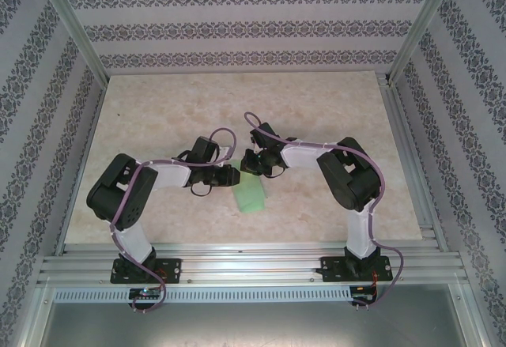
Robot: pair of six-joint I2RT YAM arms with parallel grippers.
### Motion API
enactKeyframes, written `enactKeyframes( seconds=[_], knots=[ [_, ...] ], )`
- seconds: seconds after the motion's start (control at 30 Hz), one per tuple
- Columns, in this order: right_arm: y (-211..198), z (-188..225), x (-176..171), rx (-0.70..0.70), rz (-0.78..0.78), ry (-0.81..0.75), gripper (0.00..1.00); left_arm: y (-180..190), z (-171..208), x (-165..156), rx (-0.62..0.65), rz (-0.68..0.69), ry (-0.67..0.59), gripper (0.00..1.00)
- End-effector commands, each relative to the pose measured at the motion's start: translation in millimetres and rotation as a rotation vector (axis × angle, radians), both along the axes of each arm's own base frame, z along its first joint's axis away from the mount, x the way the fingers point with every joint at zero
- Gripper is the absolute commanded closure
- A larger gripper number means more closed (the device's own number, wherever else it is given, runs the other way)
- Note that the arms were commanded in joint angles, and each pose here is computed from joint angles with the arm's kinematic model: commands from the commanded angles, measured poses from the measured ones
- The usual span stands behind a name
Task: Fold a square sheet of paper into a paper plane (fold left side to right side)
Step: First fold the square sheet of paper in half at the center of the table.
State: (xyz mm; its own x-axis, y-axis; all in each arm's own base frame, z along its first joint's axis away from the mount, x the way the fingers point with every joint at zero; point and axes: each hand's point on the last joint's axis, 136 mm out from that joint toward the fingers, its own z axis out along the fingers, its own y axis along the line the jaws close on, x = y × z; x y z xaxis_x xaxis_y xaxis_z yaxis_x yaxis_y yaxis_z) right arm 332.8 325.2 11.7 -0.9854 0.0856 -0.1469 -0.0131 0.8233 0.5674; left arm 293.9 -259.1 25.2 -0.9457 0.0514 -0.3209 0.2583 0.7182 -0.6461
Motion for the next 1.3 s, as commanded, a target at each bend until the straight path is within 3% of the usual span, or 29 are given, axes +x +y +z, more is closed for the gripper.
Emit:
enactKeyframes(
  seconds=[0.0,0.37,1.27],
  knots=[
    [-21,-39,-16,-0.116,-0.001,0.068,0.89,0,9,-17,-0.01,-0.049,-0.044,0.77],
    [-21,-36,-20,-0.116,0.011,0.064,0.89,-10,37,-25,-0.082,-0.073,-0.146,0.77],
    [-24,-42,-22,-0.143,0.018,0.081,0.89,-17,-13,-71,0.002,-0.145,-0.056,0.78]
  ],
)
